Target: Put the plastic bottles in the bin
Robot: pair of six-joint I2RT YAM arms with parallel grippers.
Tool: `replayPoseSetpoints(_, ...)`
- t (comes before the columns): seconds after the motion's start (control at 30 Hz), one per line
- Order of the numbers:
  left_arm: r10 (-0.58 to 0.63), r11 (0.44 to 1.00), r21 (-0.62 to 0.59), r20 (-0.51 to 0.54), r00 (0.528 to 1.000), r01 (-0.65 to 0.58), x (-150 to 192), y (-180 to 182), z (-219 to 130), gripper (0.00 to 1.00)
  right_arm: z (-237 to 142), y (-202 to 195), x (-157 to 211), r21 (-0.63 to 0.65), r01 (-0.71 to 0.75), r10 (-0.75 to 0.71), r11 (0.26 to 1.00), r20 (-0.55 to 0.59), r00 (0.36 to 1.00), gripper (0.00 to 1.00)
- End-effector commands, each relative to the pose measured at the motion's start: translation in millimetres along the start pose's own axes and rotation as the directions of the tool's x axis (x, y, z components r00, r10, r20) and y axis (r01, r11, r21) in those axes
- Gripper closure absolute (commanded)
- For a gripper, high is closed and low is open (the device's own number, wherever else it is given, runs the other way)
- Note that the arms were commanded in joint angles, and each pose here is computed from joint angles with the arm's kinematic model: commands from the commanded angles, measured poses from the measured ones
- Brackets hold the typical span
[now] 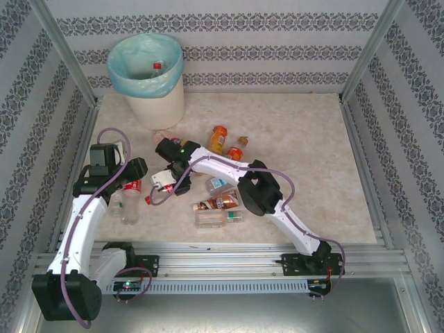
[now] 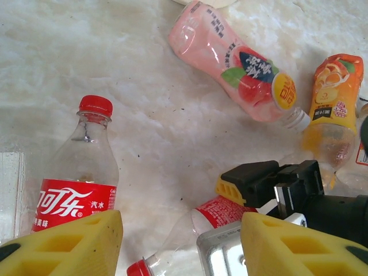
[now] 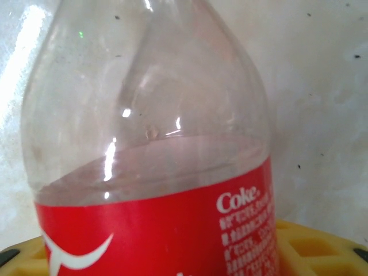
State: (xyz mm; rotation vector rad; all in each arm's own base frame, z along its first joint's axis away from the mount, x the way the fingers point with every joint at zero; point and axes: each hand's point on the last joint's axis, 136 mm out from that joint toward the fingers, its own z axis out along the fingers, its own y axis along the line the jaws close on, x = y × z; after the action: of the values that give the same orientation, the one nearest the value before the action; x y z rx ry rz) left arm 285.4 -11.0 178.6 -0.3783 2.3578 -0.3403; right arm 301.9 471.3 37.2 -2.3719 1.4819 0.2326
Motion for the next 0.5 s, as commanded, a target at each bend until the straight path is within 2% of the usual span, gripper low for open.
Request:
replayPoseSetpoints(0.0,0.003,1.0,0.023,0.087,0.996,-0.005,-26.1,-8.6,-11.7,0.43,-46.6,-14.1,-20.6,0.087,-0.014,0.009,0.996,0.058,0.998,0.47)
replayPoseSetpoints(0.03,0.003,1.0,0.023,0.12,0.993,-0.005,-35.3,-11.0,-19.2,0.44,-55.7,-17.8,-24.4,0.109,-0.022,0.013,0.994,0.076,0.997,0.51)
replayPoseSetpoints(0.23,0.047,0.998,0.032,0.325,0.944,-0.061,-91.9,-33.8,-81.2,0.43,-117.8,-32.2,-38.6,0.223,-0.154,0.104,0.963,0.219,0.97,0.53)
replayPoseSetpoints(0.33,0.073,0.976,0.161,0.389,0.918,-0.145,-106.9,-67.0,-106.4,0.42,-151.4,-32.6,-33.9,0.243,-0.289,0.204,0.926,0.324,0.924,0.53)
replayPoseSetpoints(0.47,0.076,0.907,0.346,0.428,0.901,-0.241,-114.6,-110.9,-126.0,0.42,-187.7,-25.0,-15.8,0.213,-0.484,0.347,0.849,0.467,0.813,0.53)
